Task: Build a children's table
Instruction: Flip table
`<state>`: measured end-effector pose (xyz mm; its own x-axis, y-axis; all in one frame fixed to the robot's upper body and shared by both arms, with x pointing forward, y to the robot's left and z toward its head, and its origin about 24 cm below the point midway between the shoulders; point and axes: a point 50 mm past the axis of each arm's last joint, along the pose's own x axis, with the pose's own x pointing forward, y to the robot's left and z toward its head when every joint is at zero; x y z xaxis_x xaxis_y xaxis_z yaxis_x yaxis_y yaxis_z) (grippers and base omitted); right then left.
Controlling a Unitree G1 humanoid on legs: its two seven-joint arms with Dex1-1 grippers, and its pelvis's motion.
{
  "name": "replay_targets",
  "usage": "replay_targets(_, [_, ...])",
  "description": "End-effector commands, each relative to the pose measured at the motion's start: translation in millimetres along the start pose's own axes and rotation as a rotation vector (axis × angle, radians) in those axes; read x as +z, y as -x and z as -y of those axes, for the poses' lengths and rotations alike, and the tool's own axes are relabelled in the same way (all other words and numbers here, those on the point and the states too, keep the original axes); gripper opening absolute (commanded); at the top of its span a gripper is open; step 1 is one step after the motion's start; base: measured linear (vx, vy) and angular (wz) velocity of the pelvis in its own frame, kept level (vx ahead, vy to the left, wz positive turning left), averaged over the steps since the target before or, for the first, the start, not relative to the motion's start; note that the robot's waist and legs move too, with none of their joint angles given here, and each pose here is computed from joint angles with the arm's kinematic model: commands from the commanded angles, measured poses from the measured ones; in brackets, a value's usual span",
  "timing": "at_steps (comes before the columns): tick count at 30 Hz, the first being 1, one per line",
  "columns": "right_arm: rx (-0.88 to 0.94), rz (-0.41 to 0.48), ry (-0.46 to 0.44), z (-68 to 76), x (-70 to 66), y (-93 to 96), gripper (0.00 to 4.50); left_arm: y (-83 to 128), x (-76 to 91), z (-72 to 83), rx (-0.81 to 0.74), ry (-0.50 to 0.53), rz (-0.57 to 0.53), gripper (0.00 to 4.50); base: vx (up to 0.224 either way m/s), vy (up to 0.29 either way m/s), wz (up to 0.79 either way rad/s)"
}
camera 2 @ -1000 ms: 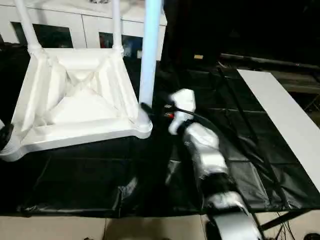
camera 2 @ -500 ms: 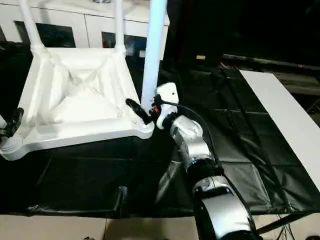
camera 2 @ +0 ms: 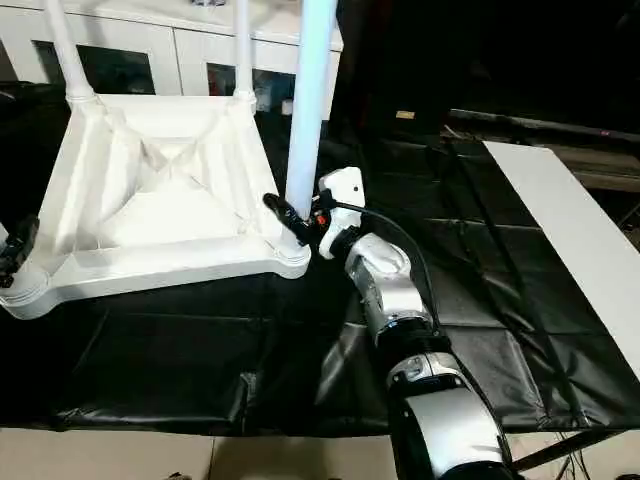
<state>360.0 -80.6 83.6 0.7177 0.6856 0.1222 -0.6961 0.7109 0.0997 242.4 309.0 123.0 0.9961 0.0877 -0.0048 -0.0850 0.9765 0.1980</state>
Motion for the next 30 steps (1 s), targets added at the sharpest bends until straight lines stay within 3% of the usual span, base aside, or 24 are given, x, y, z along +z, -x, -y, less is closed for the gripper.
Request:
replay_targets(1, [0.014, 0.011, 0.002, 0.8, 0.6, 3.4, 2.15, -3.7, 1.7, 13.7, -0.059, 0.024, 0.004, 2.80, 0.000, 0.000, 0.00])
replay_targets(5, [0.013, 0.019, 0.004, 2.3, 2.1, 7.7, 1.86, -6.4, 3.0, 21.1, -0.088, 0.030, 0.009, 2.62, 0.000, 0.000, 0.00])
replay_targets(6, [0.012, 0.030, 0.001, 1.8, 3.5, 10.6, 1.80, -7.6, 2.3, 23.3, -0.097, 0.029, 0.009, 2.38, 0.000, 0.000, 0.00])
replay_targets(14, [0.029, 0.043, 0.015, -1.6, 5.3, 31.6, 1.75, -17.1, 5.2, 33.1, -0.136, 0.019, 0.017, 2.01, 0.000, 0.000, 0.00])
replay_targets(19, [0.013, 0.057, 0.034, -11.3, 12.0, 53.9, 1.75, -19.4, 5.6, 37.2, -0.145, 0.007, 0.017, 1.97, 0.000, 0.000, 0.00])
replay_targets(24, [-0.029, 0.085, 0.036, -32.0, 27.9, 82.5, 1.75, -10.1, 6.0, 40.0, -0.132, 0.000, 0.016, 1.97, 0.000, 0.000, 0.00])
replay_targets(30, [-0.071, 0.073, 0.036, -41.7, 31.8, 97.1, 1.75, -1.1, 7.2, 44.1, -0.124, -0.002, 0.019, 1.97, 0.000, 0.000, 0.00])
